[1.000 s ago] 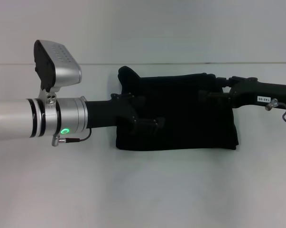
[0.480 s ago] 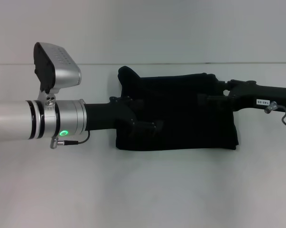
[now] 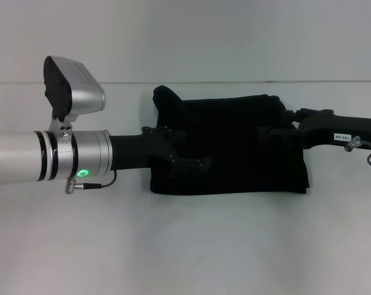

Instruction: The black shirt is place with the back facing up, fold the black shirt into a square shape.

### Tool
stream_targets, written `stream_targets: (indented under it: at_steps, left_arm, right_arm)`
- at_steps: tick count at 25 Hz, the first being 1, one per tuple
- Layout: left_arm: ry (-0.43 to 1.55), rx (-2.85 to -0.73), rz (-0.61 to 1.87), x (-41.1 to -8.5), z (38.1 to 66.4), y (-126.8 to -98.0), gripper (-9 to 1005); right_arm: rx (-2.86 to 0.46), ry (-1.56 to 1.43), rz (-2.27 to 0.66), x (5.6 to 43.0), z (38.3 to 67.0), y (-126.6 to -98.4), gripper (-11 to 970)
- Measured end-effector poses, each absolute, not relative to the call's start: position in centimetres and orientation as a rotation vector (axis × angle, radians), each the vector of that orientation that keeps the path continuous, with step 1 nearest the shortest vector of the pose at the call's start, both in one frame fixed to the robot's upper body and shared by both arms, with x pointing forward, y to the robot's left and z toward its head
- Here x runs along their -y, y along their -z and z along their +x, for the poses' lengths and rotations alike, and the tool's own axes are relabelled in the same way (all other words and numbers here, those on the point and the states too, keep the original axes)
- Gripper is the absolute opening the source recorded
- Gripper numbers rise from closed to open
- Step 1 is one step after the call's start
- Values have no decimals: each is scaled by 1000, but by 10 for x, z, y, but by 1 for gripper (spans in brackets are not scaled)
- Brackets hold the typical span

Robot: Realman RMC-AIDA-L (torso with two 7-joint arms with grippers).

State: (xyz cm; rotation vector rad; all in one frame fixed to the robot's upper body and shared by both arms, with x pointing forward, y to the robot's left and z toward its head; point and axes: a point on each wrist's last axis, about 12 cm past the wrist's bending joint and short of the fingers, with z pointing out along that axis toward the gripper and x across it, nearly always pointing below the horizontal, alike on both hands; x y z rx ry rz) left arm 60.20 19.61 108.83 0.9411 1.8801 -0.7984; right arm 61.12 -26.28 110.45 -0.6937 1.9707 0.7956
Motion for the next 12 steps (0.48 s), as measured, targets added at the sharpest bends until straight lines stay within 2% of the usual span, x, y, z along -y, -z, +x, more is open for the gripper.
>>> stream_targets:
  at_steps: [12]
  left_arm:
    - [800,-1886,936,-197,601,-1087,918]
  right_arm:
    - [-1973,-798,-697,262,611,-1104,832]
